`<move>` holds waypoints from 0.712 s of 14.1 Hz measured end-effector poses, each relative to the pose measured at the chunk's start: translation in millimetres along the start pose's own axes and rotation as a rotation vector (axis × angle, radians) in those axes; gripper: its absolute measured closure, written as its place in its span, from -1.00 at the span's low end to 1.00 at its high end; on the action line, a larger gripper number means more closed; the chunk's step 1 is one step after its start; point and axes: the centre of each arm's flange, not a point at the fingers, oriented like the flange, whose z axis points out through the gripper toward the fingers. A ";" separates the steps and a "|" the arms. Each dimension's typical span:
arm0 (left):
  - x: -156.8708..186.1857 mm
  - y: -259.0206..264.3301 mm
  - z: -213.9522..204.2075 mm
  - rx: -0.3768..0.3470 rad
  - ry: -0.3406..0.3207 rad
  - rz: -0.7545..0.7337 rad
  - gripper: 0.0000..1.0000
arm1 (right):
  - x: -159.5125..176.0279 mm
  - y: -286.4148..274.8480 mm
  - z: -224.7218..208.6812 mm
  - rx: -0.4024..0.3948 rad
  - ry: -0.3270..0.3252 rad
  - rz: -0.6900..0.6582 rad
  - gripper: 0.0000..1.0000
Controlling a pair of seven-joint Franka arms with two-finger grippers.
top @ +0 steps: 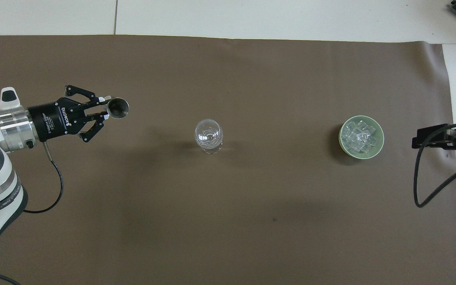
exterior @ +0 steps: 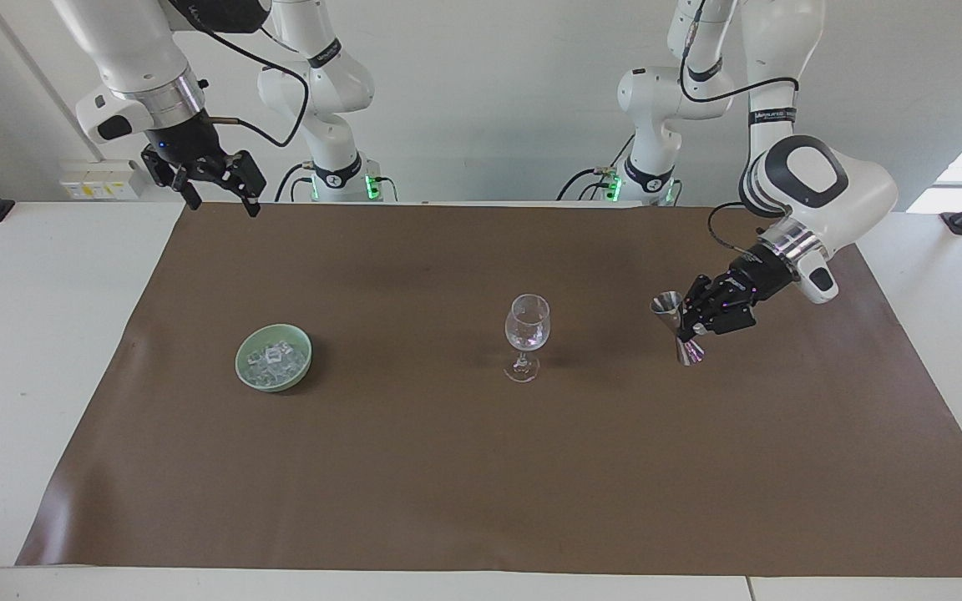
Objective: Pour wine and add ice with both arms
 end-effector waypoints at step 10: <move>132.1 -13.9 -57.5 -0.029 -0.118 -0.415 0.59 | -13.4 -12.2 21.3 0.002 0.002 -0.037 -1.00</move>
